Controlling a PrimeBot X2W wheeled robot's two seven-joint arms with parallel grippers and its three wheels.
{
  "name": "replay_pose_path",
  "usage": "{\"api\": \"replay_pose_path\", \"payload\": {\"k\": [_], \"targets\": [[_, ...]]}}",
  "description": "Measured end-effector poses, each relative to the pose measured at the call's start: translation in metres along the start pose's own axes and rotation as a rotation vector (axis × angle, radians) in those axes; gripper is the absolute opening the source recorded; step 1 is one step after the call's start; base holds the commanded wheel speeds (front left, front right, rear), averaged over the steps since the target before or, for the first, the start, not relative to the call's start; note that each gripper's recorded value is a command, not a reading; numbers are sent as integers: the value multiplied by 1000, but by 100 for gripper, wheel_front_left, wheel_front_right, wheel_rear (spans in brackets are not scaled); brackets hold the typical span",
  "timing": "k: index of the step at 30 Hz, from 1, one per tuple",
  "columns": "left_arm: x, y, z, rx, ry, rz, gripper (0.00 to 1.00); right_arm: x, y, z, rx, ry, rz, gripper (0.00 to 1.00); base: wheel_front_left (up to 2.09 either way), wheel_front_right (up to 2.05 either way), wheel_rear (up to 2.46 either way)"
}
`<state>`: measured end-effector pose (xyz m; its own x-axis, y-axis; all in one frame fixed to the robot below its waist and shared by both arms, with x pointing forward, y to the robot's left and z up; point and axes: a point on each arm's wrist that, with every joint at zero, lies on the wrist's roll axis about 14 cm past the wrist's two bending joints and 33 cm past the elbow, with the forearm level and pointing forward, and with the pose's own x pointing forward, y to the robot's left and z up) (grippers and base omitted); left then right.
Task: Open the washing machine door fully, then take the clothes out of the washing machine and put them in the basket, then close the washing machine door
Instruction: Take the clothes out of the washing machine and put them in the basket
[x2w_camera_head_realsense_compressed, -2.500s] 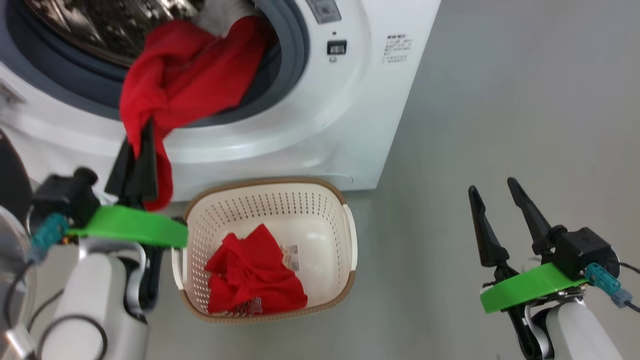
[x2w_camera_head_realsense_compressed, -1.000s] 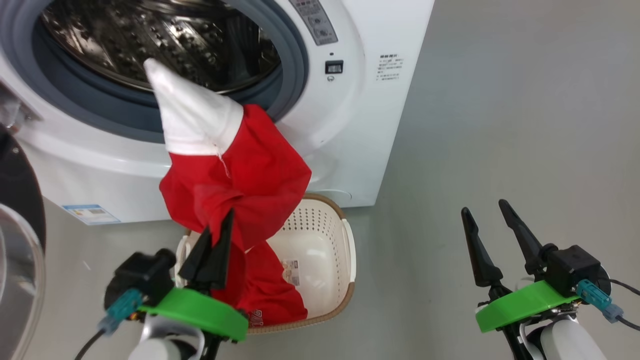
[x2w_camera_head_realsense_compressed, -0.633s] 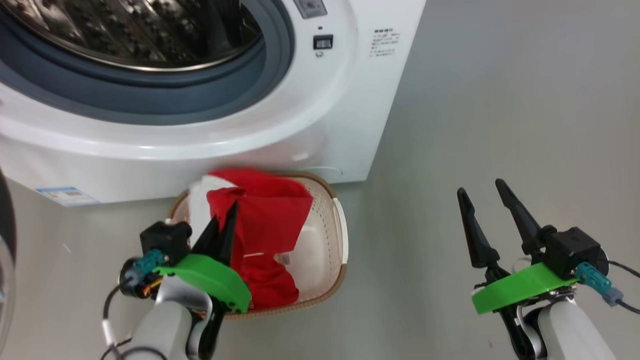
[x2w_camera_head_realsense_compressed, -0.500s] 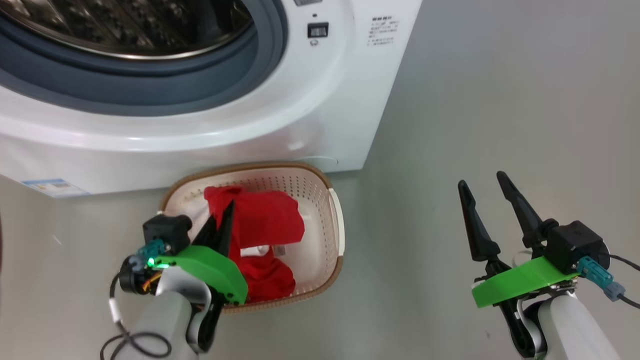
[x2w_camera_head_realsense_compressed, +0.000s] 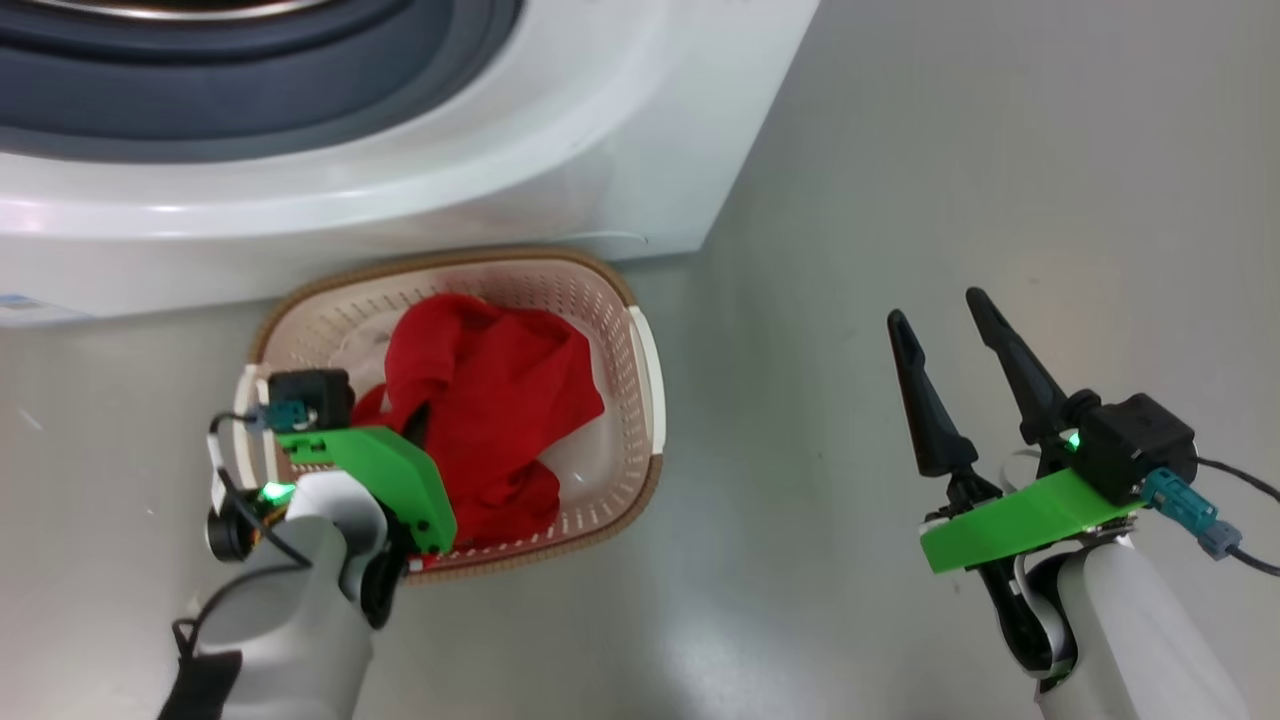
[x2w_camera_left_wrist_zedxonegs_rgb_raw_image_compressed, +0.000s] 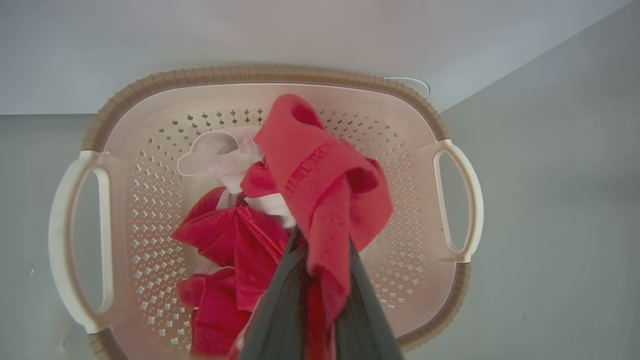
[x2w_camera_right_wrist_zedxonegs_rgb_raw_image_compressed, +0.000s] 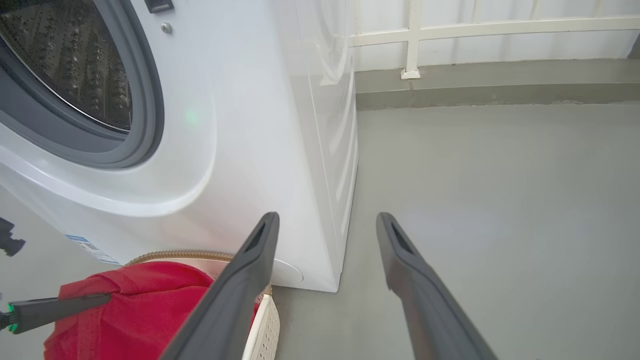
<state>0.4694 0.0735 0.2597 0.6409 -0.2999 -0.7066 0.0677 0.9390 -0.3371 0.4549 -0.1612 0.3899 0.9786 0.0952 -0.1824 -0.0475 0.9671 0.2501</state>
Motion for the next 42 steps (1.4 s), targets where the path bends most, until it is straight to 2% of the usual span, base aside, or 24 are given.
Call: {"api": "replay_pose_path", "payload": {"k": [12, 21, 22, 24, 26, 27, 28, 42], "targets": [[31, 16, -54, -34, 255, 45, 0, 13, -18, -24, 11, 49, -38, 100, 0, 0, 0], [42, 24, -72, -28, 305, 56, 0, 15, -29, -34, 3, 72, -63, 100, 0, 0, 0], [42, 24, -72, -27, 306, 57, 4, 15, -29, -34, 3, 73, -63, 100, 0, 0, 0], [42, 25, -71, -21, 297, 58, 29, 15, -28, -34, 4, 72, -60, 100, 0, 0, 0], [41, 26, -67, -15, 277, 60, 47, 16, -27, -34, 5, 71, -57, 100, 0, 0, 0], [41, 26, -65, -11, 267, 60, 79, 16, -26, -34, 6, 70, -56, 100, 0, 0, 0], [41, 26, -63, -7, 256, 59, 100, 16, -26, -33, 7, 69, -55, 100, 0, 0, 0], [20, 14, -14, 26, 3, 15, 100, 17, -14, -13, 7, 22, -29, 100, 0, 0, 0]]}}
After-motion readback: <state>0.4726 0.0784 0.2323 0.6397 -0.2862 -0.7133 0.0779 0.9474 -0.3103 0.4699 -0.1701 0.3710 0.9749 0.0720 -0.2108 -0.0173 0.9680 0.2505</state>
